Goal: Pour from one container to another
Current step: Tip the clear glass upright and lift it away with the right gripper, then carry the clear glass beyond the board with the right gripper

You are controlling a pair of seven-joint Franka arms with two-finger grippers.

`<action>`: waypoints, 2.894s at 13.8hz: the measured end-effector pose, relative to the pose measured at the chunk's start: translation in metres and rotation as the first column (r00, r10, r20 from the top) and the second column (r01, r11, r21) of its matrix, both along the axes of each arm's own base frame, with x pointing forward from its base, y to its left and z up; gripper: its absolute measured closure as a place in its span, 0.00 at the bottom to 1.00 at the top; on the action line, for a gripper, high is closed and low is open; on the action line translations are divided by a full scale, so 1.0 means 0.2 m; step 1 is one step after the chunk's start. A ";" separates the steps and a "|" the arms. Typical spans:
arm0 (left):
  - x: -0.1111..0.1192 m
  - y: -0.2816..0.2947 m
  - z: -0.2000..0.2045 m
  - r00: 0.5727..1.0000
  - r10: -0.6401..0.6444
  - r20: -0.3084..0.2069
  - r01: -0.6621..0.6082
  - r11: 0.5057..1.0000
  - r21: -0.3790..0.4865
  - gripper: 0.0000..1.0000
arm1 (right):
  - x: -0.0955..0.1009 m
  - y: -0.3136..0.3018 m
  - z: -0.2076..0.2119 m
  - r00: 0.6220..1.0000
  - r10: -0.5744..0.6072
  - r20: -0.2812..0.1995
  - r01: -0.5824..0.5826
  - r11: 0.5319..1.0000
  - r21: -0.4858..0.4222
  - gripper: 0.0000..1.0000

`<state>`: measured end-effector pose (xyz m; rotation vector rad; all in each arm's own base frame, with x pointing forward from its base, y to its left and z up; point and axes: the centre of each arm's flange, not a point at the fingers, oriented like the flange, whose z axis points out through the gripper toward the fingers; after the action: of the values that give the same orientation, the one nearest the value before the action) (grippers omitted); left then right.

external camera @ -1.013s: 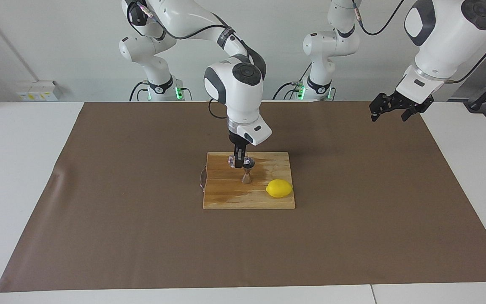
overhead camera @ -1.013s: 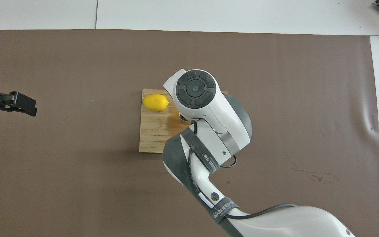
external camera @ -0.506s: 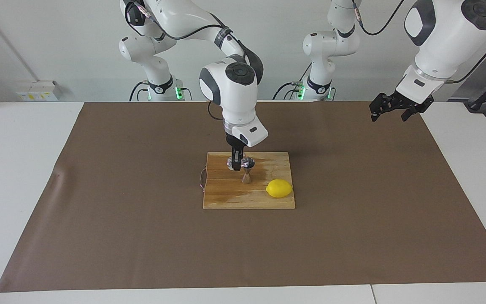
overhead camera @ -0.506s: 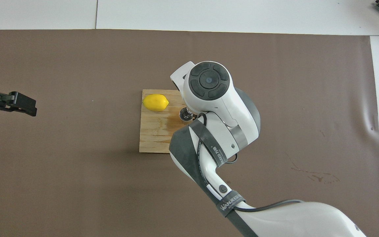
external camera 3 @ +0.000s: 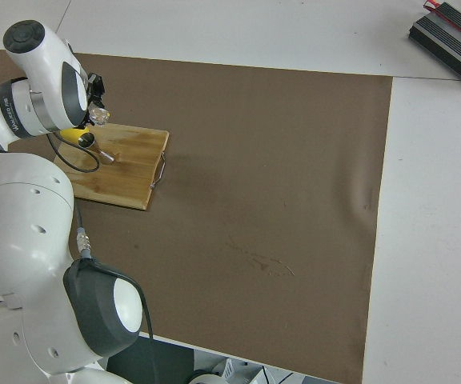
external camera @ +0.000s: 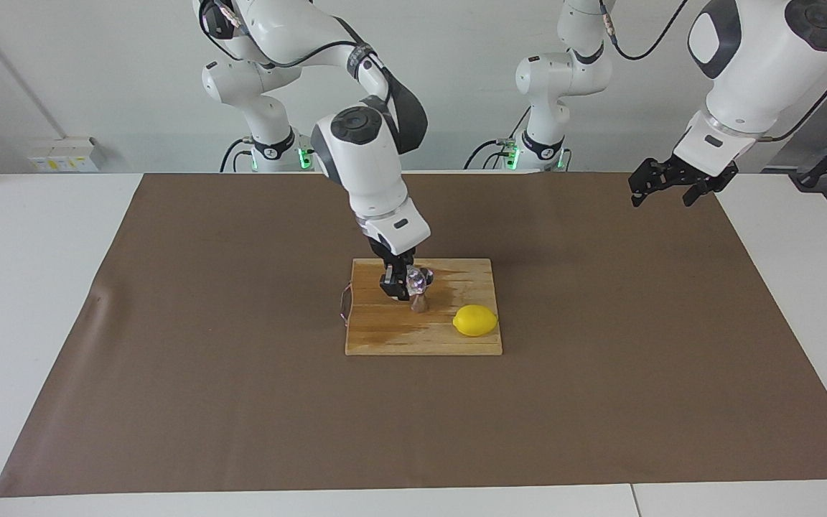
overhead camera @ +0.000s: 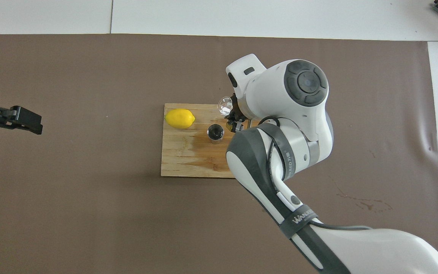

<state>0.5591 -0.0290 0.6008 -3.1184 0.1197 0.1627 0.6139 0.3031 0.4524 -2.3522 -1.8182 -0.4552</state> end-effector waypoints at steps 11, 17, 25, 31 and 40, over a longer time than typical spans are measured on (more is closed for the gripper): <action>0.00 0.00 0.00 1.000 0.000 0.000 0.000 1.000 0.000 0.00 | 0.09 -1.55 -0.21 1.000 -0.011 0.029 0.006 0.986 0.165 0.51; 0.00 0.00 0.00 1.000 0.000 0.000 0.000 1.000 0.000 0.00 | -0.12 -2.13 -0.42 1.000 -0.005 0.014 0.000 0.943 0.334 0.51; 0.00 0.00 0.00 1.000 0.000 0.000 0.000 1.000 0.000 0.00 | -0.21 -2.29 -0.93 1.000 0.027 -0.005 -0.022 0.880 0.475 0.51; 0.00 0.00 0.00 1.000 0.000 0.000 0.000 1.000 0.000 0.00 | -0.26 -2.36 -0.92 0.999 0.039 0.006 -0.036 0.839 0.543 0.51; 0.00 0.00 0.00 1.000 0.000 0.000 0.000 1.000 0.000 0.00 | -0.24 -2.39 -0.96 0.998 -0.057 0.035 0.026 0.814 0.581 0.51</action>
<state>0.5591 -0.0290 0.6007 -3.1184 0.1198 0.1630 0.5656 -0.1754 0.2594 -1.9594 -1.3734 -0.9333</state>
